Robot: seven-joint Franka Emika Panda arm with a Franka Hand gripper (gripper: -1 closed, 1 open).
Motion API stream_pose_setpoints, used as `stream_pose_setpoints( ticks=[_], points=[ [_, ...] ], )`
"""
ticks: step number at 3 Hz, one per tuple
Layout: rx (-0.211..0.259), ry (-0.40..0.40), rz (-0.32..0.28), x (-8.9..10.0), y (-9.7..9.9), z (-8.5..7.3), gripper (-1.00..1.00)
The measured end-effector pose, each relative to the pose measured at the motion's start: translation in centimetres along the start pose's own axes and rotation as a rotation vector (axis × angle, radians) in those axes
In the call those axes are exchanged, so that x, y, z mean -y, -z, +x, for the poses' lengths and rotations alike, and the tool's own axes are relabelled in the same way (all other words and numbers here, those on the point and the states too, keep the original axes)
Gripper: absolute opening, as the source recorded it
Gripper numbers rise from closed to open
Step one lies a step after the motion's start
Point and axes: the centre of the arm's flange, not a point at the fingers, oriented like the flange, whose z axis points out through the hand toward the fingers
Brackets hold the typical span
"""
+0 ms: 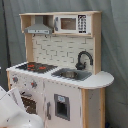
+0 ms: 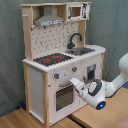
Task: Play with the kitchen
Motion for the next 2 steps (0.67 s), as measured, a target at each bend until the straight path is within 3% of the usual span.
stream_pose_setpoints(
  ticks=[2],
  points=[
    [-0.002, -0.200, -0.002, 0.52, -1.35, 0.59, 1.00]
  ],
)
